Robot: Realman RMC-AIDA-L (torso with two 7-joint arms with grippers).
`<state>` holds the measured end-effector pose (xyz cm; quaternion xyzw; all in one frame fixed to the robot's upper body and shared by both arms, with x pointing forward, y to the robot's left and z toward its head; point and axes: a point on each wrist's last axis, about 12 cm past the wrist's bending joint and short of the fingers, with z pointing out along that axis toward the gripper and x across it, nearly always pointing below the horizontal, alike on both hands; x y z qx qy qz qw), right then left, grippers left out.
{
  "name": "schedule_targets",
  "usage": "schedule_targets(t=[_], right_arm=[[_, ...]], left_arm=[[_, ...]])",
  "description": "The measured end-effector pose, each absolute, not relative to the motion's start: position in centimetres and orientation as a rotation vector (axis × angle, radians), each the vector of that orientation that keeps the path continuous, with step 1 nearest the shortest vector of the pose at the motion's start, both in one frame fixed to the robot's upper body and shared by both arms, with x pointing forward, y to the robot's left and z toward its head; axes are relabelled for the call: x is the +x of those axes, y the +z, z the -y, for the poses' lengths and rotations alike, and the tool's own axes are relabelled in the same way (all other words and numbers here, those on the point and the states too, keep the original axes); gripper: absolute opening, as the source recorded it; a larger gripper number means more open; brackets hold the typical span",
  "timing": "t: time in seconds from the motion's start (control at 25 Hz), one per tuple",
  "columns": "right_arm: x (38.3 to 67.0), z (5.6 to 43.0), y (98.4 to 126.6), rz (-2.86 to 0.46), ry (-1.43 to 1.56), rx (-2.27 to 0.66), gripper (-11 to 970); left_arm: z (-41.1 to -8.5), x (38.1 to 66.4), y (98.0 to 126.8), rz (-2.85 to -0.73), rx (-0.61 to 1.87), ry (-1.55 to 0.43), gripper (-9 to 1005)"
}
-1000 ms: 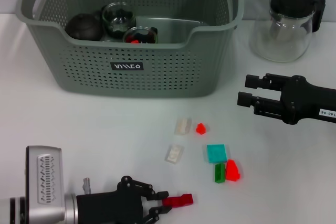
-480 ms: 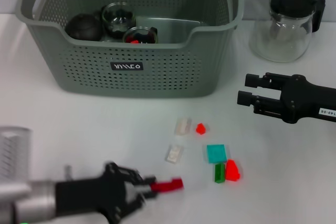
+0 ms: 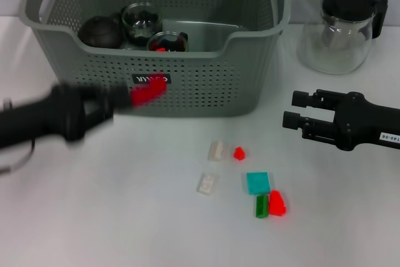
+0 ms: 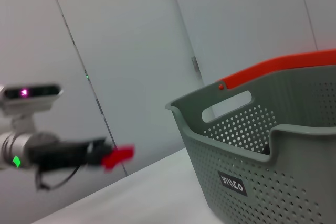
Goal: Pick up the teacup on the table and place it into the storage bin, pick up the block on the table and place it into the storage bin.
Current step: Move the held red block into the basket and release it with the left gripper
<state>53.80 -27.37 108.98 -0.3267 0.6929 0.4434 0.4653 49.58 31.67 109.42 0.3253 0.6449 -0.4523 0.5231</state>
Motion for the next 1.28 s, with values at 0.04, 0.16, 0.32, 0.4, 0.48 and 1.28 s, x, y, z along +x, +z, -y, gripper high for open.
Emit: schedule_targets(t=[0.04, 0.16, 0.32, 0.4, 0.48, 1.28], right_arm=[[53.8, 27.4, 109.0, -1.702, 1.09, -0.802, 637], [53.7, 27.3, 108.9, -1.703, 1.092, -0.806, 637], [53.7, 27.2, 108.9, -1.702, 1.093, -0.811, 637], [53.8, 27.1, 109.0, -1.7, 1.093, -0.813, 637], [53.8, 27.1, 109.0, -1.698, 1.093, -0.812, 637], [53.8, 26.9, 109.1, -1.688, 1.106, -0.818, 637]], left_arm=[[-31.8, 51.2, 110.7, -1.552, 0.705, -1.123, 218], [-31.6, 54.6, 113.7, -1.536, 0.581, -1.174, 224], [-31.5, 57.7, 116.2, -1.539, 0.49, -1.152, 231], [-31.3, 59.8, 117.6, -1.571, 0.449, -1.116, 235], [-30.8, 61.9, 118.8, -1.638, 0.417, -1.069, 238], [-27.7, 63.8, 120.2, -1.819, 0.465, -0.846, 350]])
